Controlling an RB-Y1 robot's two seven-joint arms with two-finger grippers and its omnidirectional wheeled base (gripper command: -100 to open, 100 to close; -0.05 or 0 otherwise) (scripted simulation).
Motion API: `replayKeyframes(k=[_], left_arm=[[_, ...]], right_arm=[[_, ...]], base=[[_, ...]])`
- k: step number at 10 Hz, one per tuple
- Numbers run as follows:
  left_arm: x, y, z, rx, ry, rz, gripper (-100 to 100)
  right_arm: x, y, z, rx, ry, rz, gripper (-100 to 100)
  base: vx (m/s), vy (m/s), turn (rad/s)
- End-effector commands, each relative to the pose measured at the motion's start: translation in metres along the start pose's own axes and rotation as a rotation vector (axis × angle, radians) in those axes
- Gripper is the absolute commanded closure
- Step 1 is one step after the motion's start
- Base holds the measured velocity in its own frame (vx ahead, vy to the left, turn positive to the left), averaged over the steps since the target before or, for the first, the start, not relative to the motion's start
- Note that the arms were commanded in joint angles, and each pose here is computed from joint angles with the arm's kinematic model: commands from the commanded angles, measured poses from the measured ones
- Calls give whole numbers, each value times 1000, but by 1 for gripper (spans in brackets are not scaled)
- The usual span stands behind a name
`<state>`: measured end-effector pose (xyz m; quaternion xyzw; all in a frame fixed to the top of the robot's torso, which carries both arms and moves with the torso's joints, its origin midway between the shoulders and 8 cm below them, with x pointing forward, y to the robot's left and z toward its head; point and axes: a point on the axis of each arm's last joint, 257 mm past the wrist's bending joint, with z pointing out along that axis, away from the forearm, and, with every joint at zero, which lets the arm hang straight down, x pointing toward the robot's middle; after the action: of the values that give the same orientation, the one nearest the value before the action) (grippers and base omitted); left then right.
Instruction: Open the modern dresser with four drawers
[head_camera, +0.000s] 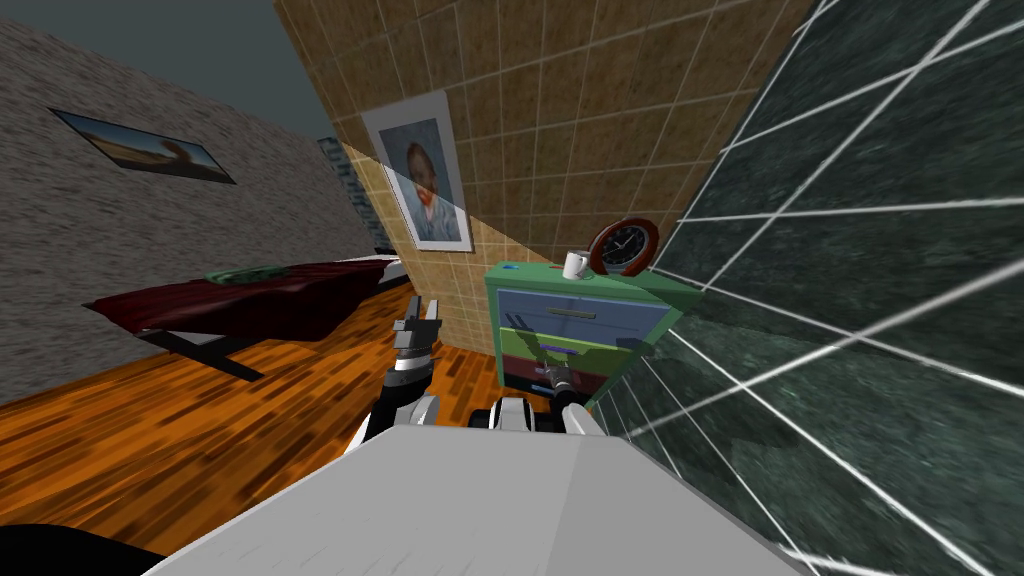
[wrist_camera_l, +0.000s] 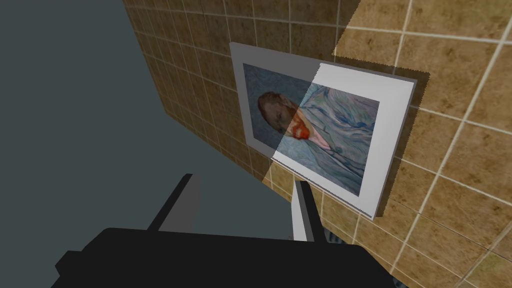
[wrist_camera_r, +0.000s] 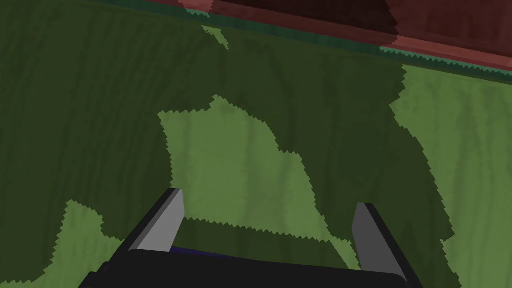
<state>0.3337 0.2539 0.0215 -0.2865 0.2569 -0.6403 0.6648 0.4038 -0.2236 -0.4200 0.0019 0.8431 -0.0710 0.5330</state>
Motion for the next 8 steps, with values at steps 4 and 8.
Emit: replayKeyframes(k=[4,8], left_arm=[[0,0,0,0,0,0,0],[0,0,0,0,0,0,0]], right_arm=[[21,-17,4,96,16,-265,-100],[22,-28,3,150,1,-398,-100]], base=[[8,35,11],[7,37,8]])
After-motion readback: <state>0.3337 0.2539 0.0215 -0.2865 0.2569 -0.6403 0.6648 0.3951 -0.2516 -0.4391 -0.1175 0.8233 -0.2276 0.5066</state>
